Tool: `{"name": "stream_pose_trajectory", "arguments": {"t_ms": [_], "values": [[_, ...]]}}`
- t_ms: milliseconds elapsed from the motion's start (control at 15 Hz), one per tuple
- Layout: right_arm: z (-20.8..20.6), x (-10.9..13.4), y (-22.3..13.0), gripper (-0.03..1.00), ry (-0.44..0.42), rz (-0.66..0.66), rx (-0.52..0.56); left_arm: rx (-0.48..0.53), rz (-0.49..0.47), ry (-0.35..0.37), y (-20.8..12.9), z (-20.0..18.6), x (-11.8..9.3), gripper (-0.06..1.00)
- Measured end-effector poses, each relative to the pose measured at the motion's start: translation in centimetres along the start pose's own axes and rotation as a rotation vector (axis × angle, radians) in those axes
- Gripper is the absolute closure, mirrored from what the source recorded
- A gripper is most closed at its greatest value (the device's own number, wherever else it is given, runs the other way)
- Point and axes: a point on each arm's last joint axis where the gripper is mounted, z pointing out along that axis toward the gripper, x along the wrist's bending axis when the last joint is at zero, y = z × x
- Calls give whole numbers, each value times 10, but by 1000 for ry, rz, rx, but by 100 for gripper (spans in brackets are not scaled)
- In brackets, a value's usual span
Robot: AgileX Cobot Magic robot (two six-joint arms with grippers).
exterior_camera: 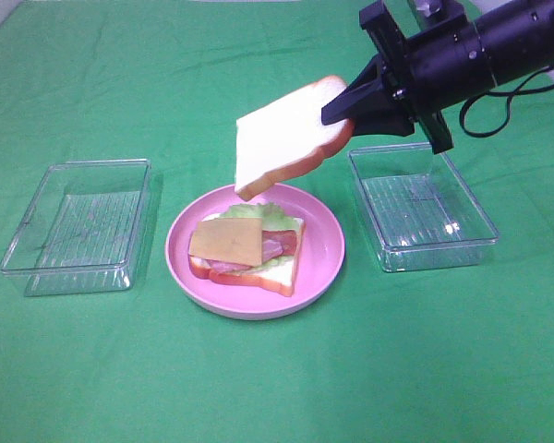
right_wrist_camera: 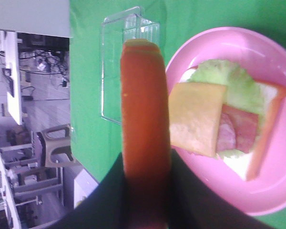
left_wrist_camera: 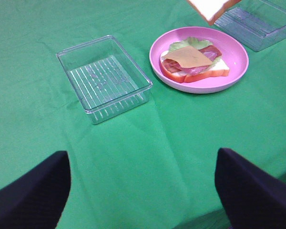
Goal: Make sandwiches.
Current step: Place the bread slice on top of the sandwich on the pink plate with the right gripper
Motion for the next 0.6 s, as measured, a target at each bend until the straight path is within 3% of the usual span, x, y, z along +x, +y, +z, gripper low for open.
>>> {"name": "stream_pose_trajectory", "arguments": {"t_ms": [400, 600], "values": [[73, -3, -24, 78, -11, 49, -4, 0, 0, 0, 0, 0, 0, 16], [91, -9, -28, 78, -21, 79, 10, 0, 0, 0, 0, 0, 0, 16]]}}
